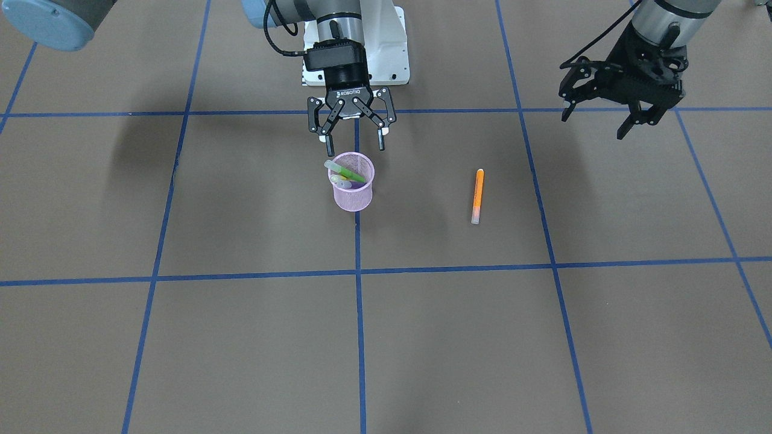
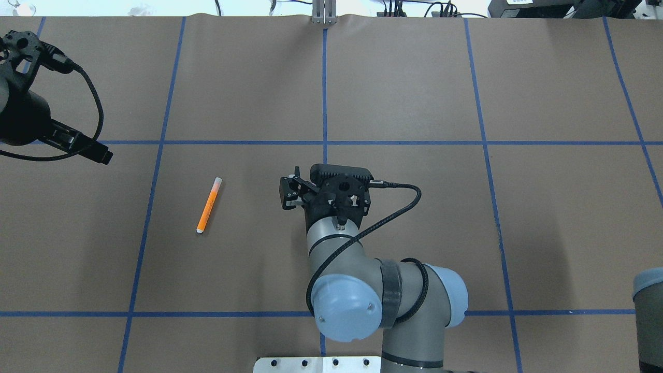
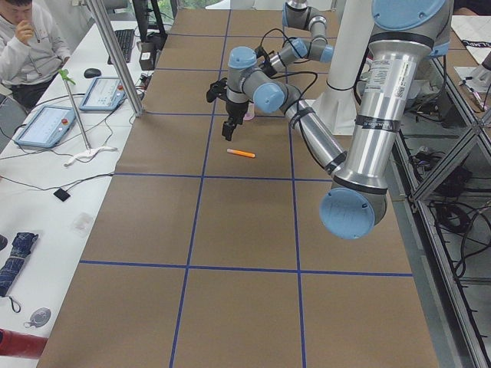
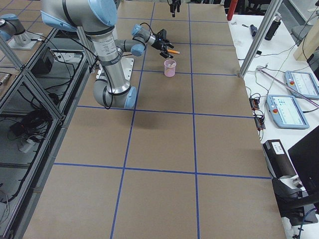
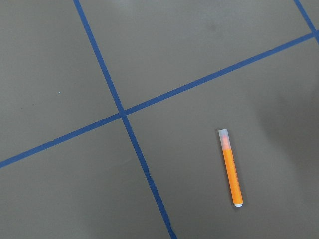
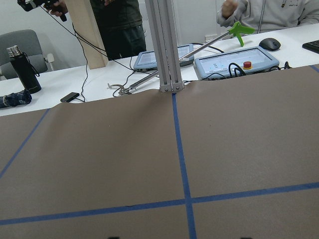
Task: Collect pens into pen holder
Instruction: 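Withdraw the right gripper while the left gripper lowers onto the orange marker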
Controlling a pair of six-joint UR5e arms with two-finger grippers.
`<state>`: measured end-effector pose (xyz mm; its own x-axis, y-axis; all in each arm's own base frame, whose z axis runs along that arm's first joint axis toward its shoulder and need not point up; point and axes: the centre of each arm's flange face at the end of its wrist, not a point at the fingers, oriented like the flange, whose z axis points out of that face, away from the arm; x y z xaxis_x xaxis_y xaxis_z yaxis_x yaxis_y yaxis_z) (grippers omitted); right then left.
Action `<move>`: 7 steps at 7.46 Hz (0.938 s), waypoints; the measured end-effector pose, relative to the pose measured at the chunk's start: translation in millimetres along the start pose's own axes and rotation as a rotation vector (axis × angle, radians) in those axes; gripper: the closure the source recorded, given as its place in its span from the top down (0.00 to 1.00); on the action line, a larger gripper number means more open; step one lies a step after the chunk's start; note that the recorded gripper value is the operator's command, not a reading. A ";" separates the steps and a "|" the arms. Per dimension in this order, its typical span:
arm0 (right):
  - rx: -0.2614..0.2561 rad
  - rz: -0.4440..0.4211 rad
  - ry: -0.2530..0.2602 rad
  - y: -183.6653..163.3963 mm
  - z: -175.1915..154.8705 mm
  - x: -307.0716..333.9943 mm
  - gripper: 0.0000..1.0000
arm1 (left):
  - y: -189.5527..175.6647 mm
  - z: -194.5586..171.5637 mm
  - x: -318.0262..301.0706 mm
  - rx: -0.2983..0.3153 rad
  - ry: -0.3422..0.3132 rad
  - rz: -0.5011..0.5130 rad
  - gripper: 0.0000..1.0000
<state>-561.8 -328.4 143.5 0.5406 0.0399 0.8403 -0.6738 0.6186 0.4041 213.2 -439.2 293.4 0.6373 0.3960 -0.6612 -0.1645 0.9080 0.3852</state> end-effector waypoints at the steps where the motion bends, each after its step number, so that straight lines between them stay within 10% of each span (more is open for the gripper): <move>1: -0.097 0.033 0.003 -31.7 12.9 10.0 0.99 | 0.0 9.6 1.1 -0.017 0.000 0.000 1.00; 7: -0.579 -0.095 0.090 -224.7 81.1 168.0 1.00 | -23.4 130.1 76.2 -0.009 0.021 -0.191 0.97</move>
<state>-360.4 -524.4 223.2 0.6423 0.0142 0.7663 -0.2499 0.9491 0.1919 363.6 -448.0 317.8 0.6417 0.2186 -0.7351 -0.0484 0.9681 0.2457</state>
